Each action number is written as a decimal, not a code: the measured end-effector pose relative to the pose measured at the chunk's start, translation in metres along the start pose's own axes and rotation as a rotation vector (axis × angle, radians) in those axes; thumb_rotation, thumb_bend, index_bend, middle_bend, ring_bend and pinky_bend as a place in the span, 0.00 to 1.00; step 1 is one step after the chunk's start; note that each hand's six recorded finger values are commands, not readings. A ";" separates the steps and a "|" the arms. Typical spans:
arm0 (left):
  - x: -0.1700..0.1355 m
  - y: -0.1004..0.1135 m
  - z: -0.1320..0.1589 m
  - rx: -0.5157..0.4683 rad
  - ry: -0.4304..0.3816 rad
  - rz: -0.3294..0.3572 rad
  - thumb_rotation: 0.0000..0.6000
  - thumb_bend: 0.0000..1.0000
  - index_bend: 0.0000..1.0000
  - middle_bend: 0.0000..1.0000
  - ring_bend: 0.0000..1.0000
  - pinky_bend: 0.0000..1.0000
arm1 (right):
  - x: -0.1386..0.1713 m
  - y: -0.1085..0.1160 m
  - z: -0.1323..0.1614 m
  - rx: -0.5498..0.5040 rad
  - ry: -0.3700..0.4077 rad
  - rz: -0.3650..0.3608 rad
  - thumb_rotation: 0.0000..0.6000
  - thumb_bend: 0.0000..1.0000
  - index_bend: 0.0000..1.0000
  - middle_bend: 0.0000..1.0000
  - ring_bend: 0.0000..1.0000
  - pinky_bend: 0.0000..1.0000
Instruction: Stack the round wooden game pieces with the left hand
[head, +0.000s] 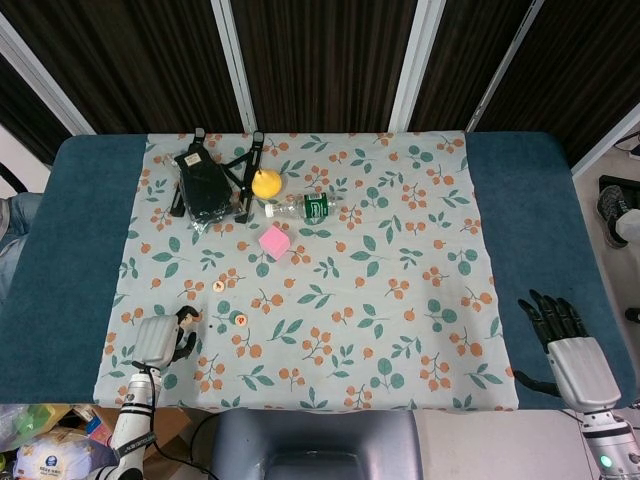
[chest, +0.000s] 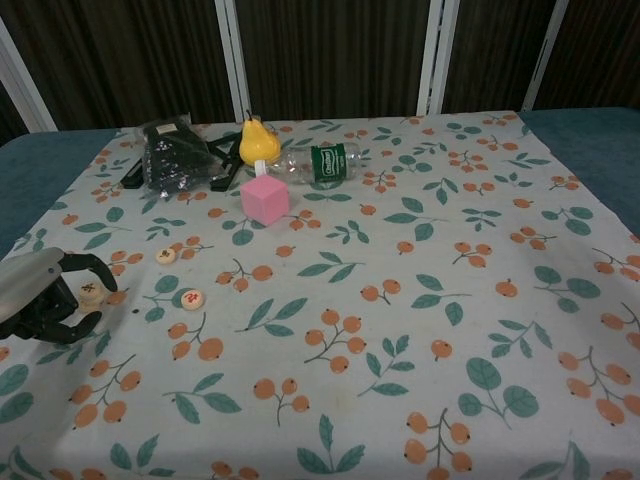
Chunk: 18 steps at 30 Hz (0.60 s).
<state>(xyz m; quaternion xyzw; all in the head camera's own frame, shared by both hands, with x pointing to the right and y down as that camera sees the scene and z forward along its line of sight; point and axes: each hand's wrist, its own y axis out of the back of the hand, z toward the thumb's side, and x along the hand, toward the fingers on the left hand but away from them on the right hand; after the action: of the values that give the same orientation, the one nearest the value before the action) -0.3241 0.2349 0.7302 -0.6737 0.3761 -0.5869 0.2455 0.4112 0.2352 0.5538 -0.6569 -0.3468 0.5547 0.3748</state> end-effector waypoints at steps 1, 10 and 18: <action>0.000 -0.001 -0.001 0.006 0.001 -0.001 1.00 0.44 0.39 1.00 1.00 1.00 | 0.000 0.000 0.000 0.000 0.001 0.001 1.00 0.20 0.00 0.00 0.00 0.01; -0.001 -0.004 -0.004 0.024 0.010 -0.004 1.00 0.44 0.39 1.00 1.00 1.00 | 0.000 -0.001 0.001 -0.001 0.005 0.005 1.00 0.20 0.00 0.00 0.00 0.02; -0.001 -0.005 -0.008 0.021 0.019 -0.005 1.00 0.44 0.39 1.00 1.00 1.00 | 0.000 0.000 0.001 -0.002 0.004 0.004 1.00 0.20 0.00 0.00 0.00 0.02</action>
<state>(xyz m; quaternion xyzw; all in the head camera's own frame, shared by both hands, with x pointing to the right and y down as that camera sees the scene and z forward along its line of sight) -0.3305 0.2397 0.7347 -0.6666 0.3704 -0.5977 0.2475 0.4106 0.2355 0.5540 -0.6591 -0.3453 0.5538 0.3738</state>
